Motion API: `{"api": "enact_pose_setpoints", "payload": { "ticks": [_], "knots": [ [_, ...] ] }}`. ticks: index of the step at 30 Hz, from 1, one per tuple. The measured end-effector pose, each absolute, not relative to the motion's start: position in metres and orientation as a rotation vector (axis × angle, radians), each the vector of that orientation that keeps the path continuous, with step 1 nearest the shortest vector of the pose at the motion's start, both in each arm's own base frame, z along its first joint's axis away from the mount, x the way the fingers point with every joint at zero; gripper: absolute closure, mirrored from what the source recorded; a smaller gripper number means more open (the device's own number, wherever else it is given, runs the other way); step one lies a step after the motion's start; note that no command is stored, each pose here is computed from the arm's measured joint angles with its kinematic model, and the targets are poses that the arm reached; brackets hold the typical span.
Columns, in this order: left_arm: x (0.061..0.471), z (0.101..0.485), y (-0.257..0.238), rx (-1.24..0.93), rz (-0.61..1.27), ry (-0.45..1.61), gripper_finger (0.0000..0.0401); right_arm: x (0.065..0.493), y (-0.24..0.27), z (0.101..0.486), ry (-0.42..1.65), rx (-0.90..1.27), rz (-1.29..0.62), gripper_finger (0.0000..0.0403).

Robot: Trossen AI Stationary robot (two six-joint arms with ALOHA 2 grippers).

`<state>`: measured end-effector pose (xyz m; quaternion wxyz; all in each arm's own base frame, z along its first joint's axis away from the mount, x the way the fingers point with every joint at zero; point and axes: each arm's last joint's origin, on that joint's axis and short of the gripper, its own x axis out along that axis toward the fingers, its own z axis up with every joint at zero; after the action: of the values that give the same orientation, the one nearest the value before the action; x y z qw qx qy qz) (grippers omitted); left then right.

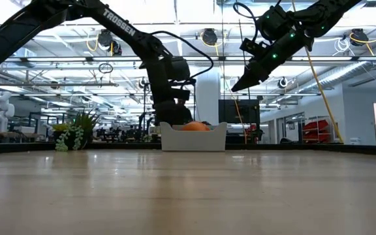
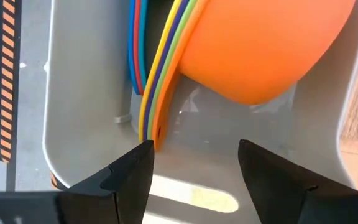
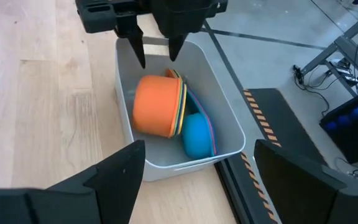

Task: Nest measuring cups in basket
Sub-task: Put the stack of measuring cups into the gray bin

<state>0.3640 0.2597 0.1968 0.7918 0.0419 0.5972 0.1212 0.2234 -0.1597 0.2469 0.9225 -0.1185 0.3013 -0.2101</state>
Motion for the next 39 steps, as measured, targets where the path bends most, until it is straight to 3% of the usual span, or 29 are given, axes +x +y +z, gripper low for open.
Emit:
{"api": "enact_pose_setpoints", "payload": {
  "ticks": [18, 24, 33, 39],
  "knots": [
    [0.379, 0.204, 0.240, 0.044, 0.217, 1.196, 0.0164, 0.221, -0.156, 0.240, 0.660, -0.081, -0.453, 0.0106],
    [0.387, 0.206, 0.236, 0.092, 0.344, 1.181, 0.0165, 0.224, -0.146, 0.236, 0.702, -0.058, -0.412, 0.0106],
    [0.391, 0.204, 0.219, 0.117, 0.321, 1.255, 0.0165, 0.234, -0.123, 0.243, 0.670, -0.099, -0.330, 0.0106],
    [0.389, 0.220, 0.211, 0.180, 0.420, 1.263, 0.0165, 0.233, -0.115, 0.251, 0.636, -0.135, -0.311, 0.0106]
  ]
}}
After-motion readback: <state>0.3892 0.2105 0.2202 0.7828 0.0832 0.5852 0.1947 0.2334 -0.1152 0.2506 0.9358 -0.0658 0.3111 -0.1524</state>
